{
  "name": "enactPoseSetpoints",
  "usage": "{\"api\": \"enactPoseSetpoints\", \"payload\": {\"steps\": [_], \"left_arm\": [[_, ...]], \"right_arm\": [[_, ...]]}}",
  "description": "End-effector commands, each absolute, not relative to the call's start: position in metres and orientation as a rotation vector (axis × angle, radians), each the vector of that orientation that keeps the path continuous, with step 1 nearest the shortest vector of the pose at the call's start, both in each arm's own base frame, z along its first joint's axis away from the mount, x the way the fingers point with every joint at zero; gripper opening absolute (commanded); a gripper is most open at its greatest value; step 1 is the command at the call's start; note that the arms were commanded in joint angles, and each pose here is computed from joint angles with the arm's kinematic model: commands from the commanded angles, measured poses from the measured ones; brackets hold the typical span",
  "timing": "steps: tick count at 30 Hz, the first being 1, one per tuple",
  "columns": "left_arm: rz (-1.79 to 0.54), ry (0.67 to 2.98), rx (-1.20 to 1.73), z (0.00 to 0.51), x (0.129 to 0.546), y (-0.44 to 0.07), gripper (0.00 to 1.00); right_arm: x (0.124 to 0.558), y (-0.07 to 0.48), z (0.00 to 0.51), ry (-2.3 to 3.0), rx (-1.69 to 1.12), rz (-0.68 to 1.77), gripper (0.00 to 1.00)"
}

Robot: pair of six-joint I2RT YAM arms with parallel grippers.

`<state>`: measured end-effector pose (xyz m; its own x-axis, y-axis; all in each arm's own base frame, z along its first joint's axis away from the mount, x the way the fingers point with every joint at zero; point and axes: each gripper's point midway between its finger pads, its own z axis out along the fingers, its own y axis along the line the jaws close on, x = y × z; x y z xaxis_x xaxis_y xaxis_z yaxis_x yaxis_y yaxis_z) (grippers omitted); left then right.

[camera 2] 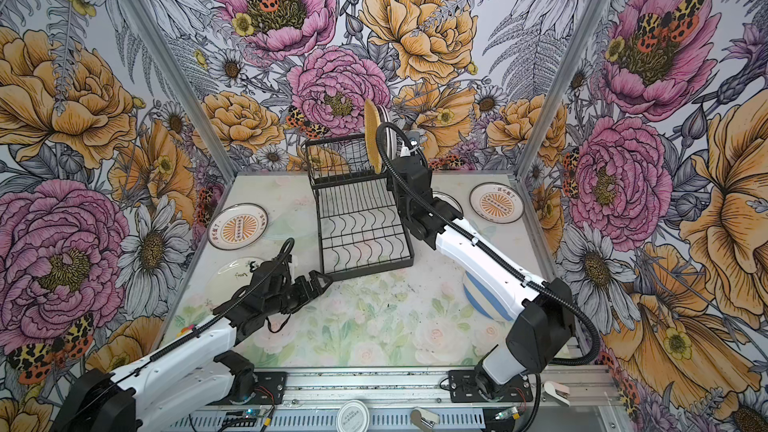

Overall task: Load the plates into the dish rack
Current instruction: 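Open the right gripper and draw it back from the rack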

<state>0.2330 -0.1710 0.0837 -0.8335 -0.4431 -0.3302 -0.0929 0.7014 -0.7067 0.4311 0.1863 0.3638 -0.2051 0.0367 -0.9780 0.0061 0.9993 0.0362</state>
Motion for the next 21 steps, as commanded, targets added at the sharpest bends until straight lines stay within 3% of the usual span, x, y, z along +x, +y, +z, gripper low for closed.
{"api": "enactPoseSetpoints", "payload": {"steps": [1, 12, 21], "left_arm": [[-0.960, 2.379, -0.364, 0.095, 0.242, -0.176, 0.99], [-0.979, 2.398, -0.303, 0.090, 0.242, -0.187, 0.99], [-0.993, 2.402, -0.284, 0.091, 0.242, -0.192, 0.99]], "right_arm": [[0.413, 0.161, 0.331, 1.899, 0.059, 0.021, 0.44], [0.386, 0.072, 0.223, 2.211, 0.279, 0.056, 0.53], [0.367, -0.021, 0.143, 2.383, 0.653, -0.010, 0.65]]}}
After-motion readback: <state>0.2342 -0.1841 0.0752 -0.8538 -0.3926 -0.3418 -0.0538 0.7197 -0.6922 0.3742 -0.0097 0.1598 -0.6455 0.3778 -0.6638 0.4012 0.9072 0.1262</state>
